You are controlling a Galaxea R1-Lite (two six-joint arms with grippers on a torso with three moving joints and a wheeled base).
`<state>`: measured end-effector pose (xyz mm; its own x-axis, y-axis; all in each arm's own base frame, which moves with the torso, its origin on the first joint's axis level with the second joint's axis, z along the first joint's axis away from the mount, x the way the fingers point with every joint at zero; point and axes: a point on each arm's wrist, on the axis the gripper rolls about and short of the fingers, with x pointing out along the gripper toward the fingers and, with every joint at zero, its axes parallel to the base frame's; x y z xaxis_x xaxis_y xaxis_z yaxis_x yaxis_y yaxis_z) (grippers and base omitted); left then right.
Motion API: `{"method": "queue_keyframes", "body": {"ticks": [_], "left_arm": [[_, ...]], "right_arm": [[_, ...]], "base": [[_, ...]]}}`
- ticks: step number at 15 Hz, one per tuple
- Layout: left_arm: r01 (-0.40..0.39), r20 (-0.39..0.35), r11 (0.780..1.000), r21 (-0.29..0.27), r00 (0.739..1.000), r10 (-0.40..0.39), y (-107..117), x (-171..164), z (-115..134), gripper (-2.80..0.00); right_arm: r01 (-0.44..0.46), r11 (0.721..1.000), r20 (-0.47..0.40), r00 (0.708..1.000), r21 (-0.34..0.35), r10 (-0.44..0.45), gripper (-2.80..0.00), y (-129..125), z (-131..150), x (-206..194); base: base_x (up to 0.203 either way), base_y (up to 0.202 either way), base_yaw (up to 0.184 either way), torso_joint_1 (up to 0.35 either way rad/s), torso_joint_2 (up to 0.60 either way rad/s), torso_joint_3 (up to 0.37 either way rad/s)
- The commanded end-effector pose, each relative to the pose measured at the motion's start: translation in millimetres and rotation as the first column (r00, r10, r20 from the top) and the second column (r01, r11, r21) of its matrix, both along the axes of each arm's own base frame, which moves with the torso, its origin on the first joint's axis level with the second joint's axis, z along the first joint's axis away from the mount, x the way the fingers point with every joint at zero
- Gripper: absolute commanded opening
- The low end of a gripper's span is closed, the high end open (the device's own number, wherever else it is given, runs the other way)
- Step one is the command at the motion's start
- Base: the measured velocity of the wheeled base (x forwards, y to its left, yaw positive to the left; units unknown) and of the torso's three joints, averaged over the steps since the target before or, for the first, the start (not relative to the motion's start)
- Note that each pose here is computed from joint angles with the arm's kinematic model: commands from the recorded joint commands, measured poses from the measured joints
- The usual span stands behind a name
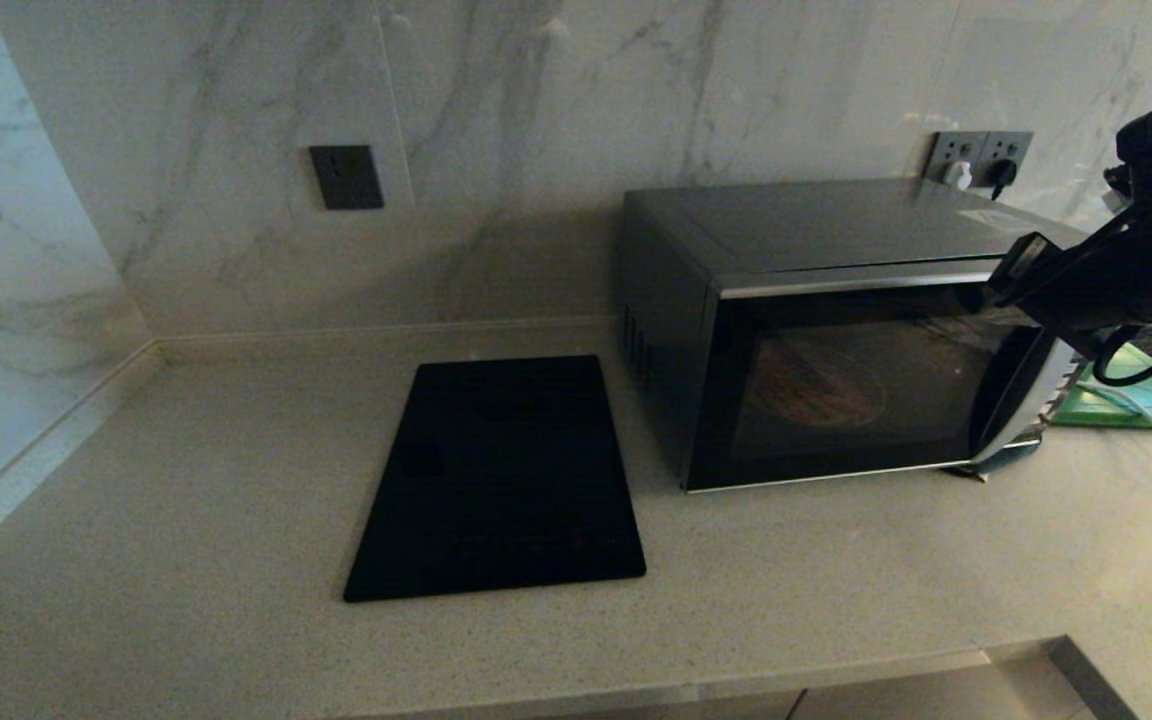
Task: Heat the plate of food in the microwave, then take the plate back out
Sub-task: Close the microwave oven, then open the microwave oven
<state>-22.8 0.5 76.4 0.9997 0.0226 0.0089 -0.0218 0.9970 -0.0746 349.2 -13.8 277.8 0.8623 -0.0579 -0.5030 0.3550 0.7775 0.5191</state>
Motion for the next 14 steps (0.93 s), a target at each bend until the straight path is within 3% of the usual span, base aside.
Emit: {"method": "queue_keyframes", "body": {"ticks": [1,5,9,14], "left_arm": [[0.0,-0.001,1.0,-0.001,1.0,0.0,0,0,0,-2.8],[0.0,-0.001,1.0,-0.001,1.0,0.0,0,0,0,-2.8],[0.0,-0.001,1.0,-0.001,1.0,0.0,0,0,0,-2.8],[0.0,0.0,1.0,-0.001,1.0,0.0,0,0,0,-2.8]], "right_arm": [[-0.008,1.0,-0.004,1.0,0.009,0.008,-2.8,1,-1,0],[-0.026,1.0,0.046,0.999,0.017,0.025,-2.8,1,-4,6],[-0.025,1.0,0.03,0.999,0.019,0.024,-2.8,0,-10,8],[0.019,1.0,0.018,1.0,0.008,-0.019,-2.8,-14,-6,-29]], "base": [[0.0,0.0,0.0,0.0,0.0,0.0],[0.0,0.0,0.0,0.0,0.0,0.0],[0.0,0.0,0.0,0.0,0.0,0.0],[0.0,0.0,0.0,0.0,0.0,0.0]]}}
